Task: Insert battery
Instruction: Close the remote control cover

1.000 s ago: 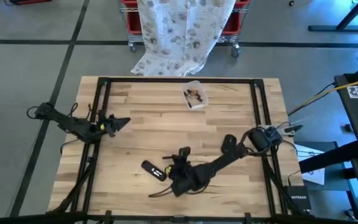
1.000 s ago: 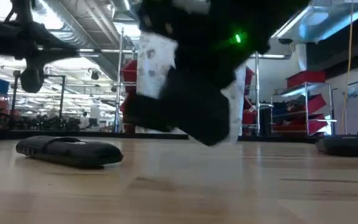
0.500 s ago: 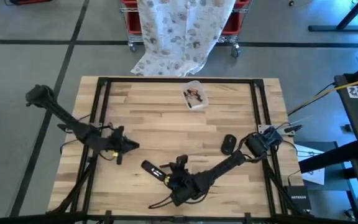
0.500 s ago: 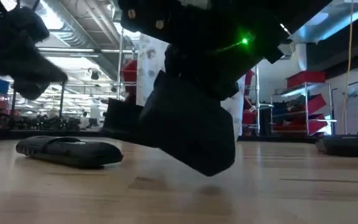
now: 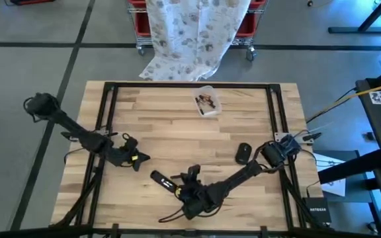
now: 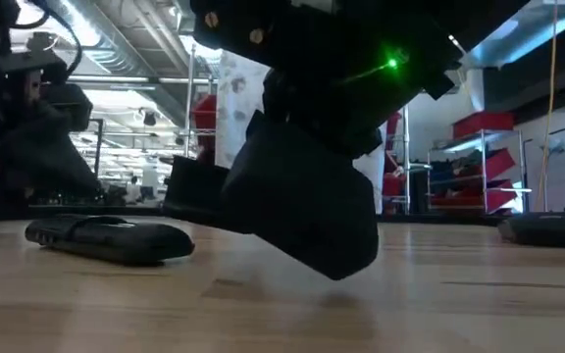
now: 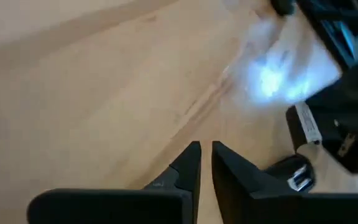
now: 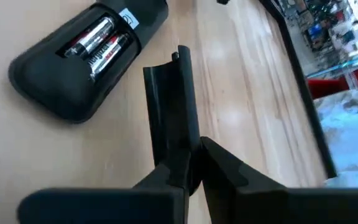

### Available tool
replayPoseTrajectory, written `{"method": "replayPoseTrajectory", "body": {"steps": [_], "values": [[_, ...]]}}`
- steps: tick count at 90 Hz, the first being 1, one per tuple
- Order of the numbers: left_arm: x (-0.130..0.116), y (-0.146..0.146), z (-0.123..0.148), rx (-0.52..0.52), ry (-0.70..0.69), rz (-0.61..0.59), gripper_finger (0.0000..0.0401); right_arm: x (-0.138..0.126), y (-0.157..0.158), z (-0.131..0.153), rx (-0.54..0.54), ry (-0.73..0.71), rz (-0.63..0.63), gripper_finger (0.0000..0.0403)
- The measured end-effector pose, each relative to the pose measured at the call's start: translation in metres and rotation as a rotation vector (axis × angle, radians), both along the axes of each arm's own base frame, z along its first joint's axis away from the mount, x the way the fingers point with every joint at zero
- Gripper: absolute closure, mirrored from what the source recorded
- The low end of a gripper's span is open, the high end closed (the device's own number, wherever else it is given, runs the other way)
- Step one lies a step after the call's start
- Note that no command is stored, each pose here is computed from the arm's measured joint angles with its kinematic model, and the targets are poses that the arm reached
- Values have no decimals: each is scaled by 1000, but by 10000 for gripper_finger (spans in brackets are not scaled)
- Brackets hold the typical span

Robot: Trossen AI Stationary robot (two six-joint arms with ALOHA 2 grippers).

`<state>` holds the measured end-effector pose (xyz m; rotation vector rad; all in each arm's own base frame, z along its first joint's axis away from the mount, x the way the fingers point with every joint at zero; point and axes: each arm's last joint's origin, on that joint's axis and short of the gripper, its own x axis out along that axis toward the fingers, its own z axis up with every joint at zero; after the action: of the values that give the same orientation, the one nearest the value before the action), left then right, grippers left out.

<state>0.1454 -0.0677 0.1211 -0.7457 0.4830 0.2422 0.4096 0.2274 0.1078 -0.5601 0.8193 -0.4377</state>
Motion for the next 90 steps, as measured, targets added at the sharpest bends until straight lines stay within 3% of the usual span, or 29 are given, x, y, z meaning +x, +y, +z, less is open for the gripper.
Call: {"method": "replayPoseTrajectory", "body": {"steps": [8,14,26,47,60,73,90], "values": [[14,-12,23,45,-73,-194,395,0,0,0,55,-44,-45,388],[23,-24,41,138,-86,-330,399,0,0,0,65,-62,-65,388],[41,-52,62,360,72,-477,401,-2,-2,-1,54,-55,-78,388],[80,-103,32,530,343,-600,401,-6,-5,-5,18,-47,-93,388],[100,-128,11,509,393,-666,401,-9,-7,-9,-8,-46,-100,388],[118,-133,-7,483,330,-597,401,-10,-7,-9,-12,-32,-99,388],[141,-112,-21,502,310,-406,401,-12,-8,-9,-37,-9,-96,388]]}}
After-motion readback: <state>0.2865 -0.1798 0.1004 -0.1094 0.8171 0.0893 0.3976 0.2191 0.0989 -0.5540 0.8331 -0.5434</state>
